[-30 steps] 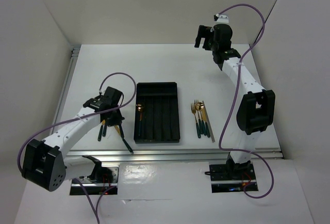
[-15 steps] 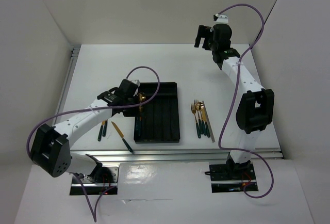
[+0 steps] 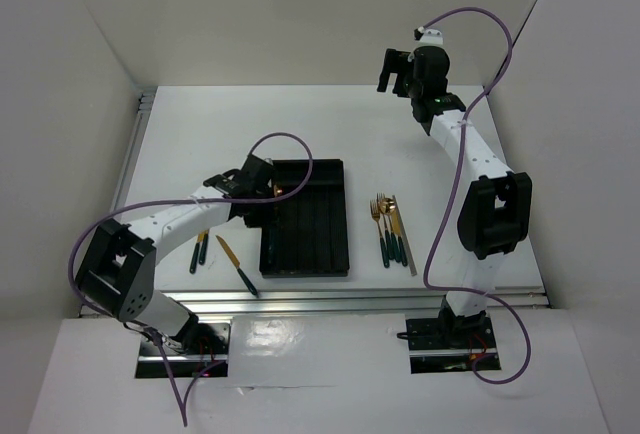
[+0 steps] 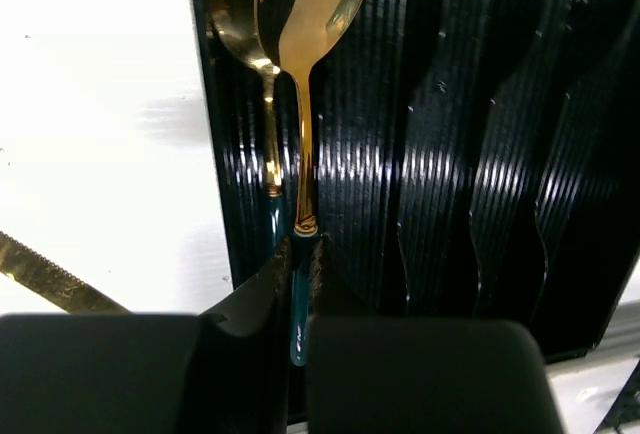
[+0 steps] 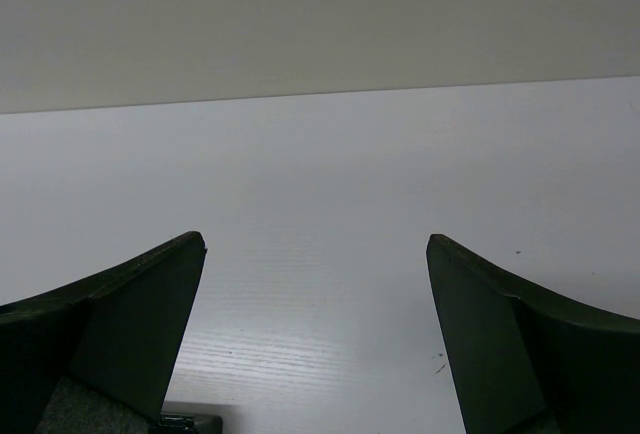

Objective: Sort the eating utensils into containers

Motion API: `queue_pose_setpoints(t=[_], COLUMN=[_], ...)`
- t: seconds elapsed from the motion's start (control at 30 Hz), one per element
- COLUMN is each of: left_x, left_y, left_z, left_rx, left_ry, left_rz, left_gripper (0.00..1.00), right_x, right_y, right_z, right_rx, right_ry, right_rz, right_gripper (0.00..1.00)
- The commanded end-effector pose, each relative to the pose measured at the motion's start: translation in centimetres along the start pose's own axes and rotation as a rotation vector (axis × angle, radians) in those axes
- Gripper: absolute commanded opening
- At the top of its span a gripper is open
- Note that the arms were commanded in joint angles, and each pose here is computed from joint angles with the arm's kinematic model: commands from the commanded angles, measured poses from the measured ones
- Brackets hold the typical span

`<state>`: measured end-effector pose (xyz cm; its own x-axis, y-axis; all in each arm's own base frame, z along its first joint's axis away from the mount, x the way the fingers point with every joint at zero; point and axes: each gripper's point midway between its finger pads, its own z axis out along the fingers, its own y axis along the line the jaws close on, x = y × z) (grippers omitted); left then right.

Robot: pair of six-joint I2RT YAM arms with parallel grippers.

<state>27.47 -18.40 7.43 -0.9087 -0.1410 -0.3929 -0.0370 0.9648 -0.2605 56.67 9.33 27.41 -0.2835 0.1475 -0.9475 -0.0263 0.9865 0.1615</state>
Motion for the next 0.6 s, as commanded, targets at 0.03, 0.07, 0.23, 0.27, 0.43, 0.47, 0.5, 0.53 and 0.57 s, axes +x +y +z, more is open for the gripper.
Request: queue_pose_setpoints(t=[0.03,0.07,0.23,0.27,0.43,0.47,0.5,0.53,0.57], left_x=[-0.9,-0.7,-0.5,-0.3,0.7,0.7,0.9,0.5,0.7], left_y=[0.3,0.7,1.1,1.2,1.7,1.7,1.8,1.7,1.8], left_z=[0.3,0.4,0.7,1.0,2.0,2.0,2.0,1.9,2.1], left_rx=[-0.041,-0.055,-0.073,-0.081,-0.107,-0.107,-0.112,-0.114,-0.119], left_ry=[-0.038,-0.037,-0.028,-0.018,0.031,0.031,0.039,0.026,0.033], left_rz=[-0.068,-0.067,-0.066,-0.066,-0.063,-0.063,-0.063,-0.063,-0.062], left_gripper=[0.0,0.0,0.0,0.0,0.03,0.05,0.1,0.12,0.14], right_x=[-2.6,-2.6,-2.6,-2.6,-2.6,-2.6,-2.6,-2.6,-2.6], right_y=[0.0,0.0,0.0,0.0,0.0,0.0,0.0,0.0,0.0], right_z=[-0.5,-0.5,-0.5,-0.5,-0.5,-0.5,-0.5,-0.5,-0.5], right_rx=[0.009,0.009,0.009,0.009,0.009,0.009,0.009,0.009,0.009], right_ry=[-0.058,-0.058,-0.058,-0.058,-0.058,-0.058,-0.058,-0.058,-0.058], right_rz=[-0.005,-0.005,-0.005,-0.005,-0.005,-0.005,-0.005,-0.005,-0.005], right_gripper=[1.0,1.0,1.0,1.0,1.0,1.0,1.0,1.0,1.0])
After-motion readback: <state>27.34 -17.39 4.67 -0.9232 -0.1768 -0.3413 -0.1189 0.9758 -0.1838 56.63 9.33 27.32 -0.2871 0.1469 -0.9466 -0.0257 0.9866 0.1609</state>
